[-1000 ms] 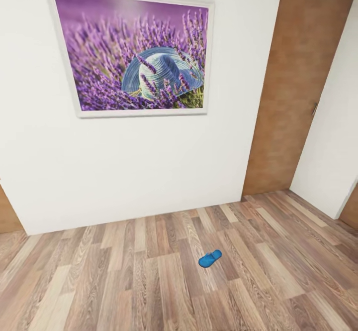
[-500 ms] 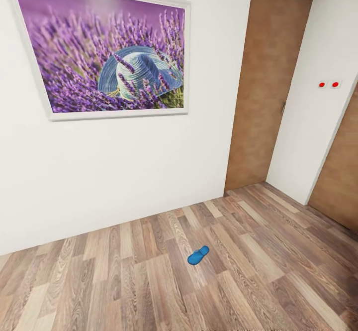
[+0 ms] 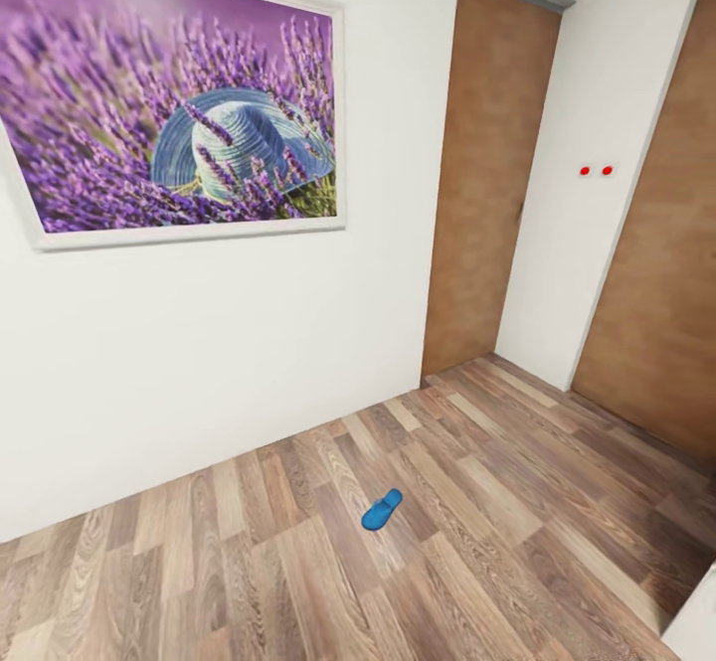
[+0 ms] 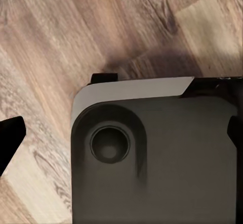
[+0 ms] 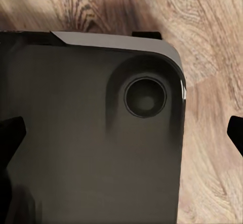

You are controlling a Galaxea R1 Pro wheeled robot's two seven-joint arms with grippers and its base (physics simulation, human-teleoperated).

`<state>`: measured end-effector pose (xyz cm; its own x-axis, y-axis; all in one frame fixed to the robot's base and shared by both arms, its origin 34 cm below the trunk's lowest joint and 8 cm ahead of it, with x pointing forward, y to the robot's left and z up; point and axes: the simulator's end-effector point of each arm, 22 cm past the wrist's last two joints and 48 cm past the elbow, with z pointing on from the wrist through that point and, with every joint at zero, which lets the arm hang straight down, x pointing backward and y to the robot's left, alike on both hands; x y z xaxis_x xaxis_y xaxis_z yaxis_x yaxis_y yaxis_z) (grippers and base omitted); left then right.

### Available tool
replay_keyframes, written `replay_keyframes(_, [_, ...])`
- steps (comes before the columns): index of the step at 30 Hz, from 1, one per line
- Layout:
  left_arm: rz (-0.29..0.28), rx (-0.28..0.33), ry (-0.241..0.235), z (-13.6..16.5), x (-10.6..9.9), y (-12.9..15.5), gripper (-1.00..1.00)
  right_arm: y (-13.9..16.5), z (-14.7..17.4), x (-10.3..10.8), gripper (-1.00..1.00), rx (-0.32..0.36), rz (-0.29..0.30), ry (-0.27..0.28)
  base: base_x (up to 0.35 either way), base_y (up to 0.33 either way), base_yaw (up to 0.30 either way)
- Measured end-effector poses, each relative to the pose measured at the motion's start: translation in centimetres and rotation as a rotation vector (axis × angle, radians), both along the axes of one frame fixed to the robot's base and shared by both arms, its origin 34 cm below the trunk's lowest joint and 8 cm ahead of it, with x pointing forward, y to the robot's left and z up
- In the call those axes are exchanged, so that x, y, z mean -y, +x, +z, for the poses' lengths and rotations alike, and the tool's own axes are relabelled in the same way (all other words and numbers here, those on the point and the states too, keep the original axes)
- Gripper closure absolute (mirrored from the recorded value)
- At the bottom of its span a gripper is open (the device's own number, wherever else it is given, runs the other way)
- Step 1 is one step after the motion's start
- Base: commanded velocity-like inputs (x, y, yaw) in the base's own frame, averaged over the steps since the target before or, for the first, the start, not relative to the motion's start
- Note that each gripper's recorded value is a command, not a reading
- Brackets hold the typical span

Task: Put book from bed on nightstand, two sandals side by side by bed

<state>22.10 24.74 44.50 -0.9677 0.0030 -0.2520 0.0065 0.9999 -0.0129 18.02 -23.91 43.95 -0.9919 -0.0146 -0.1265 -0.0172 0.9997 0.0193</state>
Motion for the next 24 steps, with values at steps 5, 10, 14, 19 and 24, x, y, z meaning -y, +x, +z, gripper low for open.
replay_keyframes(5, [0.002,0.014,0.000,0.1,-0.1,0.3,-1.00,0.2,0.0,0.0,-1.00,0.005,-0.001,0.000,0.059,0.228,-0.159])
replay_keyframes(10, [0.002,0.021,0.000,0.1,0.0,0.5,-1.00,0.7,0.1,0.0,-1.00,0.015,-0.001,-0.001,0.023,0.095,-0.058])
replay_keyframes(14, [0.003,0.024,0.000,0.2,0.0,0.6,-1.00,1.3,0.1,0.0,-1.00,0.028,-0.001,-0.001,0.010,0.040,-0.024])
replay_keyframes(19, [0.006,0.029,0.002,0.2,-0.1,0.7,-1.00,1.7,0.2,0.1,-1.00,0.038,-0.002,-0.002,0.033,0.045,-0.011])
replay_keyframes(24, [0.009,0.044,0.004,0.3,-0.3,1.0,-1.00,2.0,0.2,0.1,-1.00,0.046,-0.001,-0.002,0.125,0.157,-0.004])
